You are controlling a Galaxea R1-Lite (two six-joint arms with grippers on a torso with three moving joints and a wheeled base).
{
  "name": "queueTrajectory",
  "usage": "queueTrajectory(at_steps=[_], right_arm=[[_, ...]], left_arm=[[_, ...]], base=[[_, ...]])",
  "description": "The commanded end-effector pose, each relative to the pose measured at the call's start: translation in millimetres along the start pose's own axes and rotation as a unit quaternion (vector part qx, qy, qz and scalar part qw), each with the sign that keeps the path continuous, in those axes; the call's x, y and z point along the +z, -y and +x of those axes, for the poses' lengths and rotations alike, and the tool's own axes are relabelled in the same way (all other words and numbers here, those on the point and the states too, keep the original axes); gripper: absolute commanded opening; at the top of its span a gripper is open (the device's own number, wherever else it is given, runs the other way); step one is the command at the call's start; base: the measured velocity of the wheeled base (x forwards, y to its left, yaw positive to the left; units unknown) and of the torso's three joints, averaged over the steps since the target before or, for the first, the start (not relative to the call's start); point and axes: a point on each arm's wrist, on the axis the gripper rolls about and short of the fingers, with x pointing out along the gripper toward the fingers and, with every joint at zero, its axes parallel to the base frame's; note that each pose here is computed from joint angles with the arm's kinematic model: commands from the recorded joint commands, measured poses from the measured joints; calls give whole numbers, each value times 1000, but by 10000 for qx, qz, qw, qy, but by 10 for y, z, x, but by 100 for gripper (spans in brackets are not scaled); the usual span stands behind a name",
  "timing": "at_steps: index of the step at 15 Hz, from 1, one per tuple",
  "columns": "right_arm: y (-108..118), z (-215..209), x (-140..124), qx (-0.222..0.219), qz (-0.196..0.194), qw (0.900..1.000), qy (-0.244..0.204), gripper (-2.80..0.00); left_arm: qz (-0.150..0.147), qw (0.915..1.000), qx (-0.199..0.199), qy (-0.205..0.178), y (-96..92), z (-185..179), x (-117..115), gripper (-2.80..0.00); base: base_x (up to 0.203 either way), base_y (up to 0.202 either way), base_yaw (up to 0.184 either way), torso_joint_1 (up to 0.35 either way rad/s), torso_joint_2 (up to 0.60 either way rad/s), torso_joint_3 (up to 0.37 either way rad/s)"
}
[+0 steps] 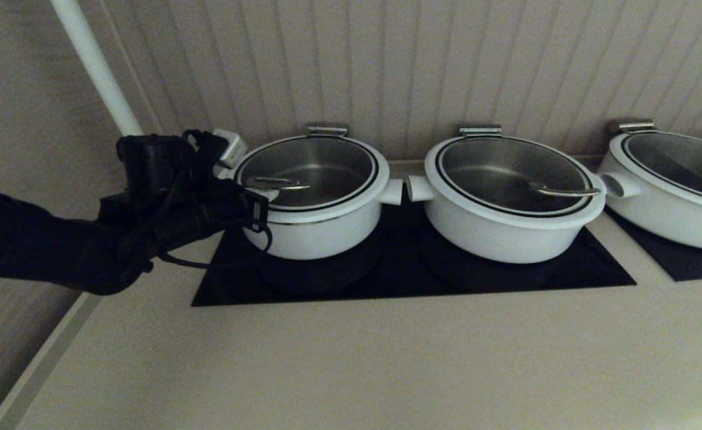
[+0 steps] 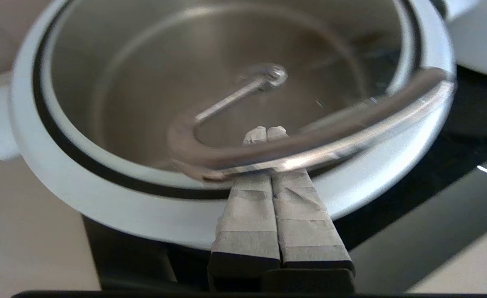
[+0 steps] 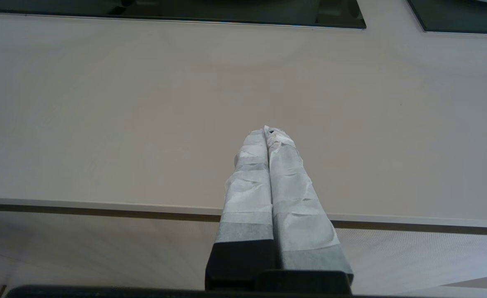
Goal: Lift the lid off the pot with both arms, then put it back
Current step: Open the food pot lid a small opening with the left arm
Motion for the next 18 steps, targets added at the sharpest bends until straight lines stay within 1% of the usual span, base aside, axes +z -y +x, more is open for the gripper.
queueTrajectory(at_steps=[1,10,12,14,16,18], right_arm=[[0,1,-1,4,-2,10000,-14,-280],[0,1,-1,4,-4,10000,-14,-280],[-1,2,-4,33,-231,9997,-18,-280],[-2,3,-5,36,-216,9998,-19,-280],[-2,6,-11,52,-351,9994,-20,-280],[-2,17,21,70,-502,9985,223,-280]], left_arm=[[-1,9999,50,124,-19,50,57,-280],[42,9987,147,493,-52,31,292,-280],[54,9982,178,570,-70,27,347,-280],[65,9977,211,645,-93,30,392,-280],[75,9973,218,697,-99,39,425,-280],[76,9972,218,704,-100,39,427,-280]], base=[[0,0,0,0,0,0],[0,0,0,0,0,0],[0,0,0,0,0,0],[0,0,0,0,0,0],[0,0,0,0,0,0],[0,0,0,0,0,0]])
